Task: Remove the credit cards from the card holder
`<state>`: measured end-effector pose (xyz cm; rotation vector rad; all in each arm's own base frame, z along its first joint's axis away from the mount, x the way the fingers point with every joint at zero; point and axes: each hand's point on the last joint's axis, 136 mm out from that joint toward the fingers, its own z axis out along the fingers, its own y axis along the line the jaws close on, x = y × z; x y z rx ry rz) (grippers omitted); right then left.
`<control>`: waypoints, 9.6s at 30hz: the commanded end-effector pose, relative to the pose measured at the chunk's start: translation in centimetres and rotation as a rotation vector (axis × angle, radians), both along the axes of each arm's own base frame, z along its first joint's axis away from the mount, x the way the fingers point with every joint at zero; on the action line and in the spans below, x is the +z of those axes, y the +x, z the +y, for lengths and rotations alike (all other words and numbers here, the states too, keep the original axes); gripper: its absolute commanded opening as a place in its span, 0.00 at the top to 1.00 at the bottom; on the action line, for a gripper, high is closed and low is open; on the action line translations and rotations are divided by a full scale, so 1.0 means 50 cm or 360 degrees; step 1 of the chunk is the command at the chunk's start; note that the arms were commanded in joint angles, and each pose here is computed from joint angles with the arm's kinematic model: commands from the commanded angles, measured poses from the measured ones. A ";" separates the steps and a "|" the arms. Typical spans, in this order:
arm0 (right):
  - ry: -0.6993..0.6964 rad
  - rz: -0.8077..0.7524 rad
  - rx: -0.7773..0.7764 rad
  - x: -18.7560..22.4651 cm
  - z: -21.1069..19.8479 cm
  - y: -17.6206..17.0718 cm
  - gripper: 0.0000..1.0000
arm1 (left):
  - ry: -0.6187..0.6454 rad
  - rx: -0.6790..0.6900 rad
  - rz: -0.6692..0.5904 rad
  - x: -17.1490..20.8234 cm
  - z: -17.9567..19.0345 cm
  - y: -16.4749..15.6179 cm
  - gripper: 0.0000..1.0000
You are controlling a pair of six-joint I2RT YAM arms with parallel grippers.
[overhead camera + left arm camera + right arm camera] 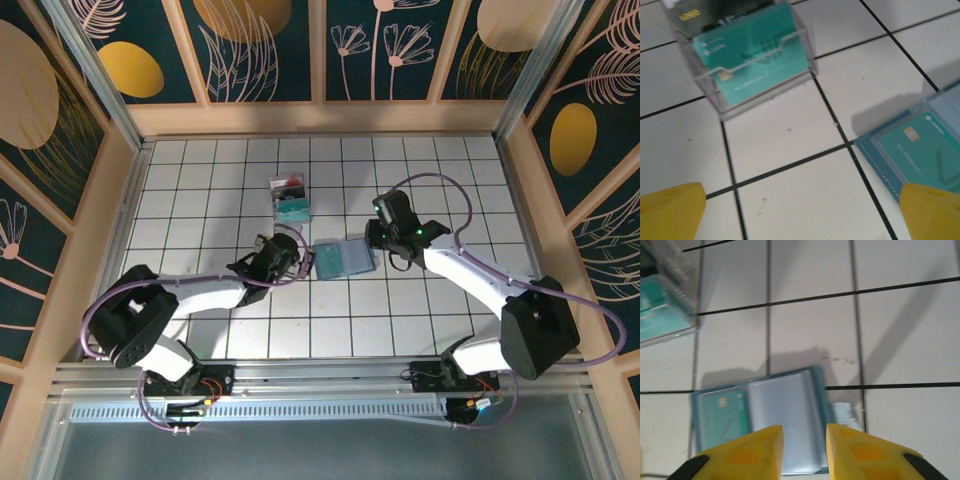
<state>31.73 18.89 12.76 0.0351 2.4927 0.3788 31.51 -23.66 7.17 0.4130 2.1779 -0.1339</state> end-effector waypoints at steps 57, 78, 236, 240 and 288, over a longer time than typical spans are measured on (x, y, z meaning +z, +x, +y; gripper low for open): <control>0.0615 0.0557 0.0434 -0.173 0.196 -0.050 0.71 | 0.0199 -0.0036 0.0085 -0.116 -0.021 0.012 0.01; 0.0898 0.0552 0.0539 -0.159 0.218 -0.063 0.75 | 0.0201 -0.0118 0.0137 -0.124 -0.036 0.001 0.01; 0.1631 -0.0657 0.0930 0.361 0.145 -0.068 1.00 | -0.1553 -0.0832 -0.0215 0.503 -0.191 -0.038 0.78; 0.1618 -0.0649 0.0927 0.357 0.145 -0.070 1.00 | -0.1530 -0.0841 -0.0227 0.507 -0.191 -0.037 0.99; 0.0420 -0.0950 -0.0276 0.349 -0.160 -0.024 0.01 | 0.0698 -0.1432 -0.0067 0.084 0.012 0.237 1.00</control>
